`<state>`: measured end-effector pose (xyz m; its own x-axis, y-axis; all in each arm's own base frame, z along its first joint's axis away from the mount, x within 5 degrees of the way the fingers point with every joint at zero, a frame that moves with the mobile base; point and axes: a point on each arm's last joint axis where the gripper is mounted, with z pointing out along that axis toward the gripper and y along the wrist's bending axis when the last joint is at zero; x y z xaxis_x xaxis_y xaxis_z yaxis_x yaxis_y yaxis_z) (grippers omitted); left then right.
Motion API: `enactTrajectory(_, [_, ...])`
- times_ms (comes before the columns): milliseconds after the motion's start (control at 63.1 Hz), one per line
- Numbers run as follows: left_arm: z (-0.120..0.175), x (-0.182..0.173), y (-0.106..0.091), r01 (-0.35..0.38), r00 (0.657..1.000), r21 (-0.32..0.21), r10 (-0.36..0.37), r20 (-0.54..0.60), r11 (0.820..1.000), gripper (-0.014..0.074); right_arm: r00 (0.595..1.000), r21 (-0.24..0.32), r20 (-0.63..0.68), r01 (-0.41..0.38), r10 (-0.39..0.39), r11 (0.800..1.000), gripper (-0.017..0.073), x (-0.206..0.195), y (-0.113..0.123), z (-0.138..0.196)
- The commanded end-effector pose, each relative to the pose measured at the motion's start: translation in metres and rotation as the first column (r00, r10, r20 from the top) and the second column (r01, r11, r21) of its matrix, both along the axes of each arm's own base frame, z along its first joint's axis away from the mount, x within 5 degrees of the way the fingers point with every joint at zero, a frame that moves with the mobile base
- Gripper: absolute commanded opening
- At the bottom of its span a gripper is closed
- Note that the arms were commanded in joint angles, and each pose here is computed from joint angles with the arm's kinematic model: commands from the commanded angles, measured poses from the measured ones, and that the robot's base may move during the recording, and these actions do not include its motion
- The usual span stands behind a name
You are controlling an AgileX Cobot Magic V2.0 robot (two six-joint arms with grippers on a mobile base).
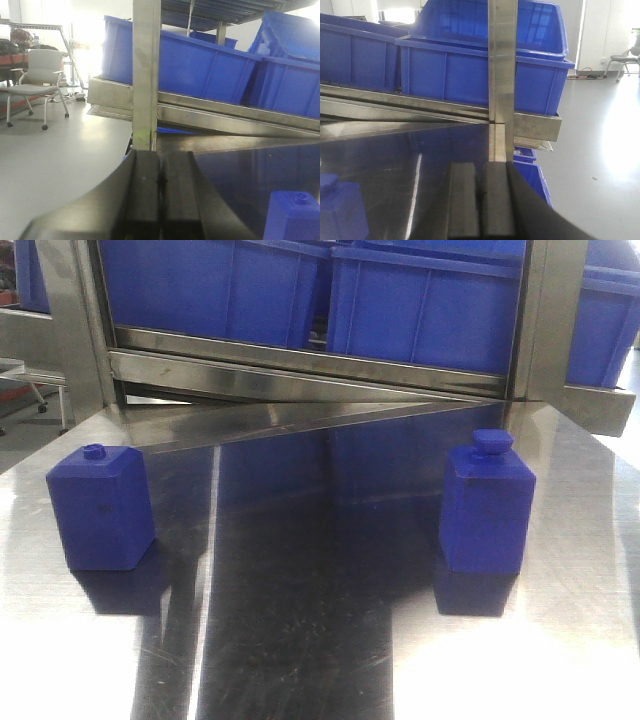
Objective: Pick and sort blue part to right shelf
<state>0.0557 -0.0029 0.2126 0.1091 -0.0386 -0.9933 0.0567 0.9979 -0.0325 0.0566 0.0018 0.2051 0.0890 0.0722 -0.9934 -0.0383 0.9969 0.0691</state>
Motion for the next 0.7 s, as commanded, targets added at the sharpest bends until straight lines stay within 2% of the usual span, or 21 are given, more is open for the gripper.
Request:
enactTrajectory(0, [0.002, -0.002, 0.0, 0.003, 0.996, -0.013, -0.001, 0.085, 1.0, 0.0136, 0.99, -0.004, 0.14, 0.005, -0.005, 1.0, 0.0055, -0.005, 0.0, 0.018])
enactTrajectory(443, [0.002, -0.002, 0.0, 0.003, 0.996, -0.013, -0.001, 0.085, 1.0, 0.0136, 0.989, -0.01, 0.149, 0.006, -0.005, 1.0, 0.0055, -0.005, 0.0, 0.019])
enactTrajectory(602, [0.002, -0.002, 0.0, 0.003, 0.996, -0.013, -0.001, 0.085, 1.0, 0.0136, 0.986, -0.01, 0.169, 0.007, -0.005, 1.0, 0.0055, -0.009, 0.0, 0.035])
enactTrajectory(681, [0.002, -0.002, 0.0, 0.003, 0.996, -0.013, -0.001, 0.085, 1.0, 0.0136, 0.99, -0.026, 0.139, 0.011, -0.007, 1.0, 0.0055, -0.012, -0.001, 0.048])
